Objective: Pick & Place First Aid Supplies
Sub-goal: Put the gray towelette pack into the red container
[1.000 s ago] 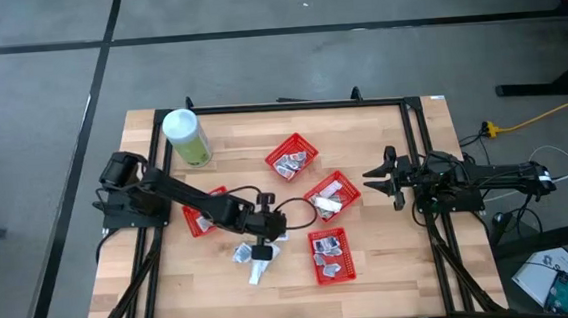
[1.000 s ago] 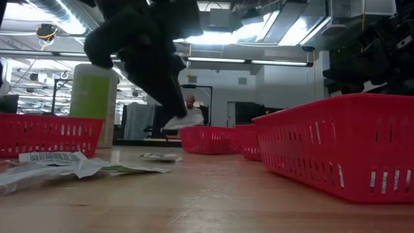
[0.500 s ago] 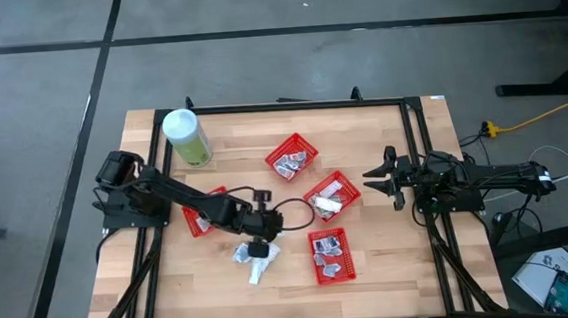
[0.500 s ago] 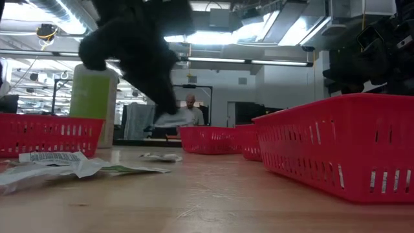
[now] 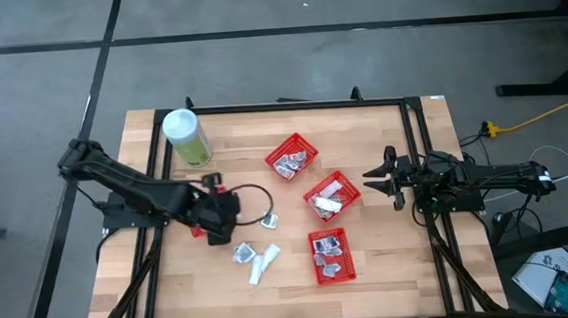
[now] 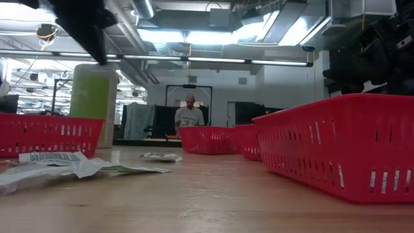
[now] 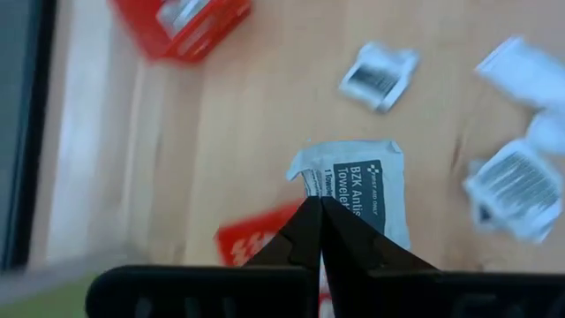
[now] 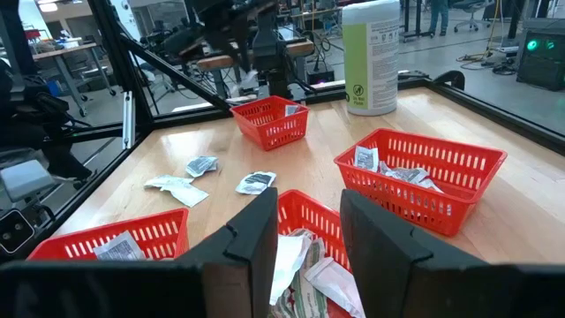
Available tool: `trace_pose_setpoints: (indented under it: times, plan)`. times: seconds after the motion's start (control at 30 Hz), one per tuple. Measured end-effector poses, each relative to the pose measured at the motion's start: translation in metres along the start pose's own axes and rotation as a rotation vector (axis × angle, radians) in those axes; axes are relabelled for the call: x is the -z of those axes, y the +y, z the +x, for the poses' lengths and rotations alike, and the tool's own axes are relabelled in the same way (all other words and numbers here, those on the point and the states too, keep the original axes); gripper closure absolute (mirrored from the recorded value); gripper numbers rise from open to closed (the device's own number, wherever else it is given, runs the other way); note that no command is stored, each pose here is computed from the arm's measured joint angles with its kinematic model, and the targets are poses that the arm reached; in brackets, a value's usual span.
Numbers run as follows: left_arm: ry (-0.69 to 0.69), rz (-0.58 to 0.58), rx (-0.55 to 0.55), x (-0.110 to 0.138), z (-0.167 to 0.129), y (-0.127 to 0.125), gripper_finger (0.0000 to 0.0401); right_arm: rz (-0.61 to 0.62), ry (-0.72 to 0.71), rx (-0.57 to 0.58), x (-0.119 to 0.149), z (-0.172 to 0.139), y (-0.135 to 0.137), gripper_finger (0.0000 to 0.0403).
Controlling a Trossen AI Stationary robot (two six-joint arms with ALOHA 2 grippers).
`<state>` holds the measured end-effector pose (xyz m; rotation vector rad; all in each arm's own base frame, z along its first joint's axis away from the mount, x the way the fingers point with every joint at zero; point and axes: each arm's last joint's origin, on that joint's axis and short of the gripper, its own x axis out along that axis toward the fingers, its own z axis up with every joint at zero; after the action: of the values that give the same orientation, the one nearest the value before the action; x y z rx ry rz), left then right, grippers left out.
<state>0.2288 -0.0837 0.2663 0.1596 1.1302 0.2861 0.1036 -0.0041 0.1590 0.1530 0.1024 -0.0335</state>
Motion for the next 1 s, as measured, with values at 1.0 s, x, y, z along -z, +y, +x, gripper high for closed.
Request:
trace_pose_setpoints:
  times: [1.0]
  plan:
    - [0.374,-0.040,0.075,0.059,0.032,0.000,0.0399,0.000,0.000,0.000,0.000,0.000,0.000,0.0276]
